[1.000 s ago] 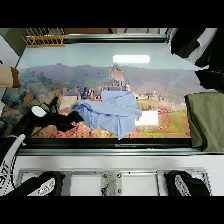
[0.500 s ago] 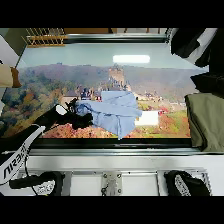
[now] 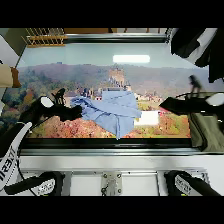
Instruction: Fold the clothes and pants, and hang the long-sleeved shirts on hangers.
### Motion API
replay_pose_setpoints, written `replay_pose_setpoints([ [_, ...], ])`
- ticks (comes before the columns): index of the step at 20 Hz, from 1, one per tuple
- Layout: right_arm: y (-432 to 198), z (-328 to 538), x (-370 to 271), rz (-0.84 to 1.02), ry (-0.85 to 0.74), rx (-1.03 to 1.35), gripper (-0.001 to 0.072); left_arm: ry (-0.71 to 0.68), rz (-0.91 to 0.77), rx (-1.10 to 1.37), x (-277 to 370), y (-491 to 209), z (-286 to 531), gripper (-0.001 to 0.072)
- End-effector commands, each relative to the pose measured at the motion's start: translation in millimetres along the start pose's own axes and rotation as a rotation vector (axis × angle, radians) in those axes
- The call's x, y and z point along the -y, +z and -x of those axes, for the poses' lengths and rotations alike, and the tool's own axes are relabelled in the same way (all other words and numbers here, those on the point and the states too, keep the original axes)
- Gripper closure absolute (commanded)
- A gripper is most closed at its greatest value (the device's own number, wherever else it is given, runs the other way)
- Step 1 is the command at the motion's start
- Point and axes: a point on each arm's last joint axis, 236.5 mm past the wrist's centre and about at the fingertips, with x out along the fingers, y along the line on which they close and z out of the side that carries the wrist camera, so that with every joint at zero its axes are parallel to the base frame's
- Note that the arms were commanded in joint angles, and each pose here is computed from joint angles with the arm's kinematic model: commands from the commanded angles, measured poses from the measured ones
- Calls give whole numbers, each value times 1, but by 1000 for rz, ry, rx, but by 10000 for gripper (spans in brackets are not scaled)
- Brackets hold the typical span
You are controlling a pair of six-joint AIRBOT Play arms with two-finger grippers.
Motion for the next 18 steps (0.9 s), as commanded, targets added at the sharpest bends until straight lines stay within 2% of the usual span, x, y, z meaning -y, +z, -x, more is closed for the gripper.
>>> replay_pose_setpoints([
  [1,-23,-84,0,-38,24,-133,258,27,-25,16,-7,3,13,699],
  [5,-29,-134,-22,-21,67,-186,257,27,-27,11,-6,2,13,700],
  [9,-21,-144,-32,7,71,-177,262,27,-27,12,-6,2,13,700],
  [10,-20,-143,-33,9,72,-174,370,28,-27,12,-6,2,13,700],
  [11,-19,-142,-34,12,73,-172,591,28,-27,11,-6,2,13,699],
  [12,-17,-138,-36,38,75,-165,696,30,-28,13,-7,3,13,699],
  [15,25,-83,-48,204,45,-79,698,25,-45,84,-6,33,50,700],
  [18,102,45,-86,353,27,195,698,21,-139,353,22,87,163,700],
])
